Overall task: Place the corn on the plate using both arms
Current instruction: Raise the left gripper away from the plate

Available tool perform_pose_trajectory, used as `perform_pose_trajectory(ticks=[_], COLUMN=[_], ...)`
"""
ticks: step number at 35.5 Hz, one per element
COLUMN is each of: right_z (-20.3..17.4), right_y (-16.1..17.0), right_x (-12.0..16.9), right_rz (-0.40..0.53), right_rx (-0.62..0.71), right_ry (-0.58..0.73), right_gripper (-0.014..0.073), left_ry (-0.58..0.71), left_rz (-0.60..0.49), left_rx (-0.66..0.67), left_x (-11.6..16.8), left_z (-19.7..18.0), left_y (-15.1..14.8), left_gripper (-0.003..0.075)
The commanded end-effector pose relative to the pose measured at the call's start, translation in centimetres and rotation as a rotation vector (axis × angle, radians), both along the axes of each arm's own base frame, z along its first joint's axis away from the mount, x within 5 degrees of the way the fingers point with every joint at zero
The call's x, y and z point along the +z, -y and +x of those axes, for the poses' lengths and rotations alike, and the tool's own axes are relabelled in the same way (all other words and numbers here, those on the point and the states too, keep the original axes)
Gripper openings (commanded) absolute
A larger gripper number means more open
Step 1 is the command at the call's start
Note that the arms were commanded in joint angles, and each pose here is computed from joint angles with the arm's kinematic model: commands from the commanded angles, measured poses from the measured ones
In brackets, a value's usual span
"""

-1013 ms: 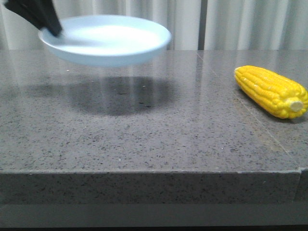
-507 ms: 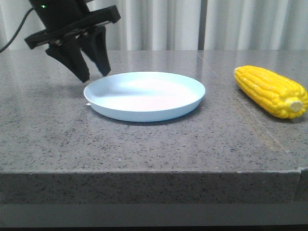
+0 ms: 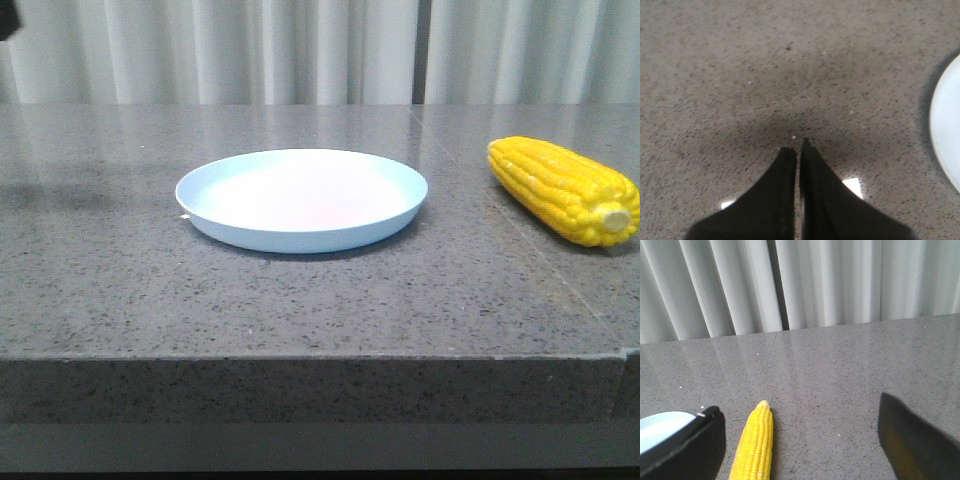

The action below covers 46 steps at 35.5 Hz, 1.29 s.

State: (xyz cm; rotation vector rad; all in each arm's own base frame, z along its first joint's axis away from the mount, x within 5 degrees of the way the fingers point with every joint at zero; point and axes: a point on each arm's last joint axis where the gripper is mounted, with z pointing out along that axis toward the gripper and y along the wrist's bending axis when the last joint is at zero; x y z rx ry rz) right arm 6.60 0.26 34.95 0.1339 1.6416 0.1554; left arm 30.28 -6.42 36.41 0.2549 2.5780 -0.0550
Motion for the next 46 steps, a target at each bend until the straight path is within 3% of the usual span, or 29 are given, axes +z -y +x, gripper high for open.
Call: perform_pose_trajectory(ticks=[1, 9, 17, 35, 41, 46], right_z=[0.0, 0.0, 0.0, 0.0, 0.6, 3.3], right_y=[0.1, 0.1, 0.1, 0.1, 0.1, 0.1], right_x=[1.8, 1.8, 1.8, 1.8, 1.7, 2.2], right_rz=[-0.012, -0.012, -0.012, -0.012, -0.011, -0.010], right_rx=[-0.013, -0.013, -0.013, -0.013, -0.008, 0.004], right_ry=[0.102, 0.102, 0.102, 0.102, 0.046, -0.103], right_gripper=[0.0643, 0.0643, 0.0643, 0.0643, 0.0643, 0.0643], left_ry=[0.144, 0.296, 0.571, 0.936, 1.021, 1.049], left_rz=[-0.039, -0.098, -0.146, -0.197, -0.215, -0.221], left_rx=[0.025, 0.032, 0.018, 0.005, 0.005, 0.005], left_x=[2.1, 0.7, -0.5, -4.5, -5.0, -5.0], left_z=[-2.4, -6.9, -13.5, -24.9, -26.9, -27.4], left_y=[-0.8, -1.6, -3.0, -5.5, -5.9, -6.0], left_gripper=[-0.0020, -0.0020, -0.0020, -0.0020, -0.0020, -0.0020])
